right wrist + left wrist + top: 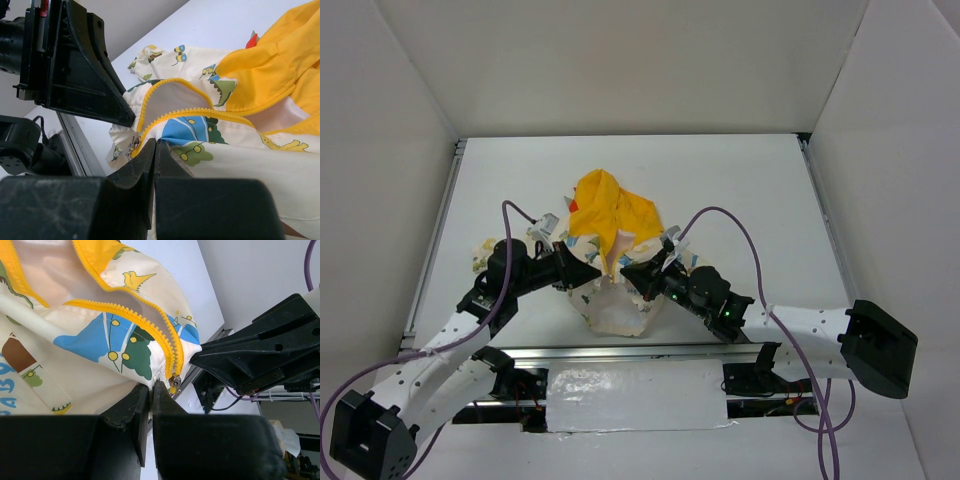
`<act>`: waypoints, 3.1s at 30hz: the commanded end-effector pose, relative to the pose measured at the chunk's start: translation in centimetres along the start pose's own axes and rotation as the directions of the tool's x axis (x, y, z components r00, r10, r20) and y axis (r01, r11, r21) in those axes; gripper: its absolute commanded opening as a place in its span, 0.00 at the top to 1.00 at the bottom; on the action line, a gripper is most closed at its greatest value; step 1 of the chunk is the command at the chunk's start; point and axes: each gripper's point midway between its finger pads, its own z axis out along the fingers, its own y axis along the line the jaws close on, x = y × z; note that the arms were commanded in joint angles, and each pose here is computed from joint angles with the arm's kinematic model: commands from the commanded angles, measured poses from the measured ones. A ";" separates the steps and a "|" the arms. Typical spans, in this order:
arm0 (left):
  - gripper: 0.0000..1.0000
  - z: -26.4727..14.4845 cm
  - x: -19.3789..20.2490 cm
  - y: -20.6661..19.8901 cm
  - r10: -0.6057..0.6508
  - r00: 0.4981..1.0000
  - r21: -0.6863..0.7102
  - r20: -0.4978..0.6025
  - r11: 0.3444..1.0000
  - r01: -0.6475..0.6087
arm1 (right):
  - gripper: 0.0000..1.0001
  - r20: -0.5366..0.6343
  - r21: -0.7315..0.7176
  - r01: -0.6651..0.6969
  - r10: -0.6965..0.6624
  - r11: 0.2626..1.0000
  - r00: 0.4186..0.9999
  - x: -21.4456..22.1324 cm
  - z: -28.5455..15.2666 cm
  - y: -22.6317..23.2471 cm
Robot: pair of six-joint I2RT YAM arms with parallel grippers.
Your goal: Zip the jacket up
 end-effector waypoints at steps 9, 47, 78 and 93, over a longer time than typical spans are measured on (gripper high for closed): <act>1.00 -0.2 -2.0 -1.8 0.044 0.998 0.030 0.055 0.998 -0.046 | 1.00 0.074 -0.048 0.000 0.004 0.999 0.997 -2.5 0.7 1.5; 1.00 0.0 -0.5 -0.7 0.026 1.000 0.023 0.015 0.999 -0.026 | 1.00 0.117 0.000 0.037 -0.036 0.999 0.992 -4.4 1.8 1.1; 1.00 -0.6 -2.8 -1.3 0.043 0.995 -0.031 0.087 0.999 -0.041 | 1.00 0.072 -0.023 0.013 -0.011 1.000 0.997 -2.1 1.6 1.0; 1.00 -0.5 -2.6 -1.3 0.040 0.996 -0.023 0.077 0.999 -0.039 | 1.00 0.069 0.008 0.030 -0.030 1.000 0.997 -2.0 2.1 0.4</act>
